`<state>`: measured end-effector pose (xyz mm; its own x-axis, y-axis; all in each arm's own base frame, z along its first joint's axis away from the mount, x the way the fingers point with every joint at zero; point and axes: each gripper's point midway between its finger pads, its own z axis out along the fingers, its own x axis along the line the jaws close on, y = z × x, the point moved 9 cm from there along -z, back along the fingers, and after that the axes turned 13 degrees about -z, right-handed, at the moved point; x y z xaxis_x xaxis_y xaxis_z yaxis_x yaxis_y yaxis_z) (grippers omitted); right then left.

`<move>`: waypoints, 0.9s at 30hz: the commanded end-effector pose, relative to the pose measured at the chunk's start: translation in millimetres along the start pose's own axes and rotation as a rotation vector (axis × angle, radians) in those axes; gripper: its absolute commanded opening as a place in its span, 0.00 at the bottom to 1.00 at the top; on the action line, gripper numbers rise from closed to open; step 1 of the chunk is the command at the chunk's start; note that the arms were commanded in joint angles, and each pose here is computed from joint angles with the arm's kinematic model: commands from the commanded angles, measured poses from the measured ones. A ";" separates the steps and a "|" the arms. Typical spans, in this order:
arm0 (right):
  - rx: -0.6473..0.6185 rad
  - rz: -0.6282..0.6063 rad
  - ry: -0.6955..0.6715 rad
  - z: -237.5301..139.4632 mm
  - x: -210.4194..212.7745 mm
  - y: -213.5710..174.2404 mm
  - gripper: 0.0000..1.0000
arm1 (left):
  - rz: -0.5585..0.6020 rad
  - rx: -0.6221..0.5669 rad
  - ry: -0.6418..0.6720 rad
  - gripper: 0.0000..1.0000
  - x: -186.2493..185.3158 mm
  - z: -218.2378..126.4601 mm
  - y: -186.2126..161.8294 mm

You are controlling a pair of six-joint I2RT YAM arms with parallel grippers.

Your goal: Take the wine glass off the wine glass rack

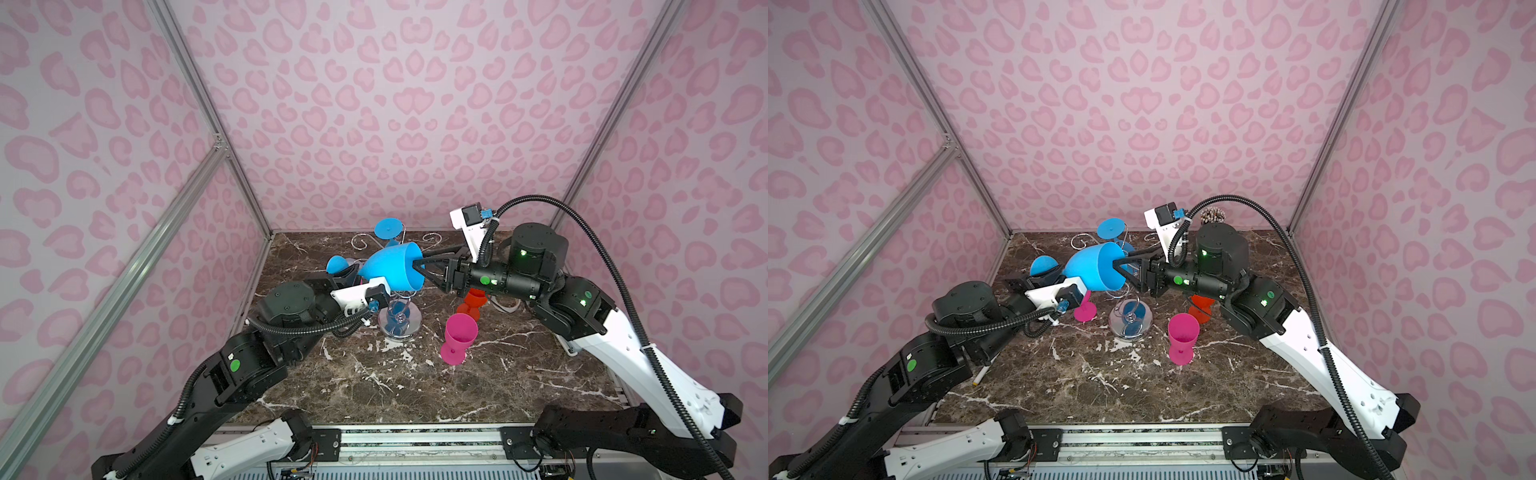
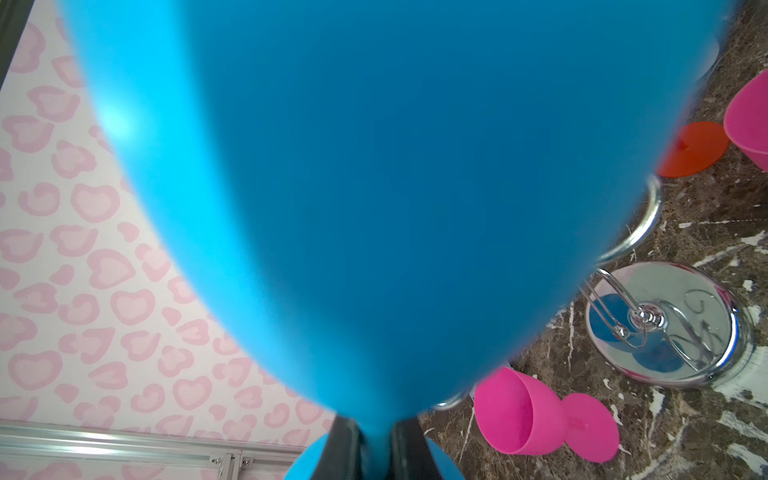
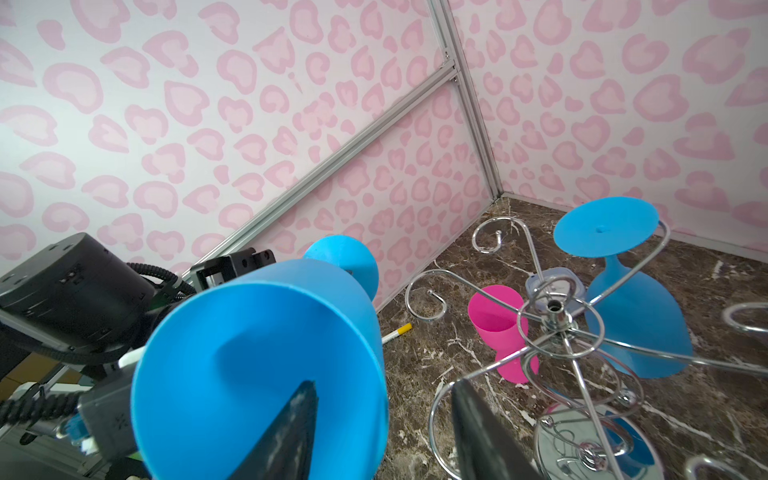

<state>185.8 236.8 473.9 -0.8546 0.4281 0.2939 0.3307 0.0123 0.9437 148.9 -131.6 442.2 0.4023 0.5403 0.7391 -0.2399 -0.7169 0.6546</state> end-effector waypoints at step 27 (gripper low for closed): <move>-0.053 0.016 -0.043 0.1 -4.6 -0.6 0.00 | -0.095 -0.072 0.050 0.97 11.4 -21.1 0.5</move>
<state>190.1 235.6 466.1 -0.8220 0.4706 0.3208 0.3554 -0.0164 0.9346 137.3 -118.7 447.8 0.3892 0.5879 0.7092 -0.2487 -0.6742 0.6954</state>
